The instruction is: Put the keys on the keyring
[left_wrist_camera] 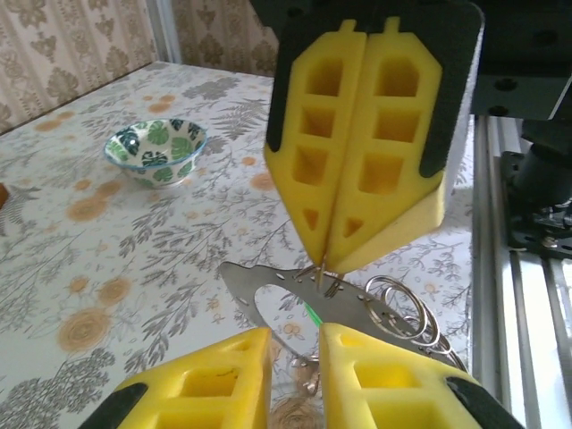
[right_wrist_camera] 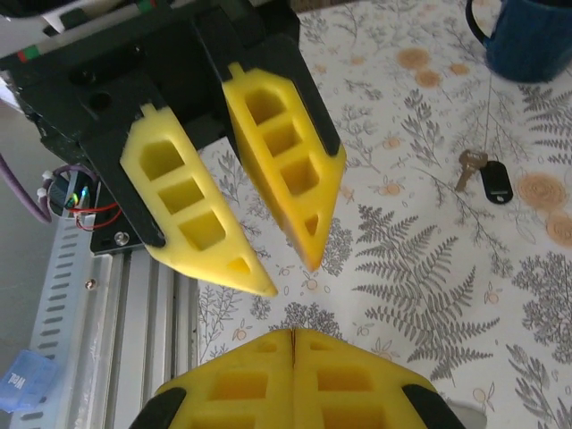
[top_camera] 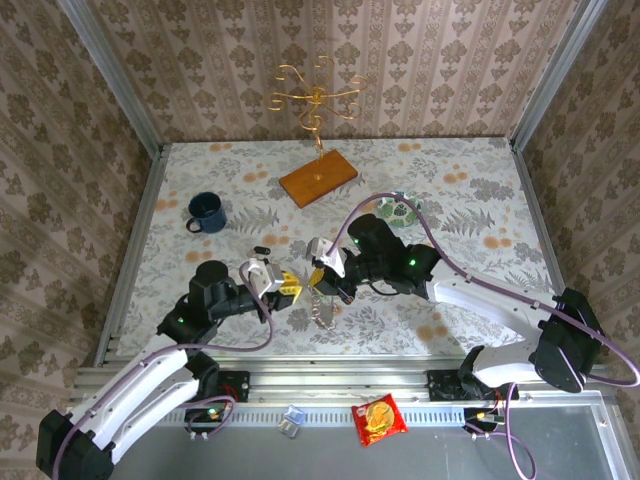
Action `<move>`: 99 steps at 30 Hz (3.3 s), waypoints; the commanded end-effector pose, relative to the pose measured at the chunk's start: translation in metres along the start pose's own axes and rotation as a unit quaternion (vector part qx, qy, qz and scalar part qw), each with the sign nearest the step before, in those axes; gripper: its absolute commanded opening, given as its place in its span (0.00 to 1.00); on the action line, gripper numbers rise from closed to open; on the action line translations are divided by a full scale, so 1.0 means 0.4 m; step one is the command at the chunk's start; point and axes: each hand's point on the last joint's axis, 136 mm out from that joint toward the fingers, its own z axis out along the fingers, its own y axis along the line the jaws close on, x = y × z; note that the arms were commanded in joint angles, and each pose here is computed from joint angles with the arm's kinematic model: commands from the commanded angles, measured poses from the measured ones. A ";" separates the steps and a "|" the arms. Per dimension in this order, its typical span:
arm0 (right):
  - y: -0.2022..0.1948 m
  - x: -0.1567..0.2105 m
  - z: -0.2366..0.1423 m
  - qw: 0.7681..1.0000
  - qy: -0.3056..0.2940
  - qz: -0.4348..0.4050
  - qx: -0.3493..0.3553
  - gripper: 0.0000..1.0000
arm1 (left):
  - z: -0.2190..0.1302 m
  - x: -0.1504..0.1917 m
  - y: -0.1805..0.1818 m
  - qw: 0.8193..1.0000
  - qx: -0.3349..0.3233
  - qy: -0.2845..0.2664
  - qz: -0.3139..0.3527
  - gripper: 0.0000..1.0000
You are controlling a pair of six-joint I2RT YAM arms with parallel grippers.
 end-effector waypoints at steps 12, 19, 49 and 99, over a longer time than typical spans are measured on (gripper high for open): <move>0.037 -0.055 -0.013 0.996 -0.050 -0.059 -0.037 0.00 | 0.021 -0.023 -0.054 0.997 0.071 -0.031 0.017 0.24; 0.052 -0.064 -0.007 0.995 -0.059 -0.058 -0.051 0.00 | 0.025 -0.020 -0.053 0.997 0.072 -0.030 0.014 0.20; -0.002 0.024 -0.065 0.984 0.010 -0.174 0.041 0.34 | 0.030 -0.017 -0.031 0.995 0.015 -0.009 0.097 0.00; 0.039 0.003 0.009 0.986 -0.002 -0.168 -0.018 0.00 | 0.030 -0.036 -0.024 0.994 -0.002 -0.029 0.105 0.09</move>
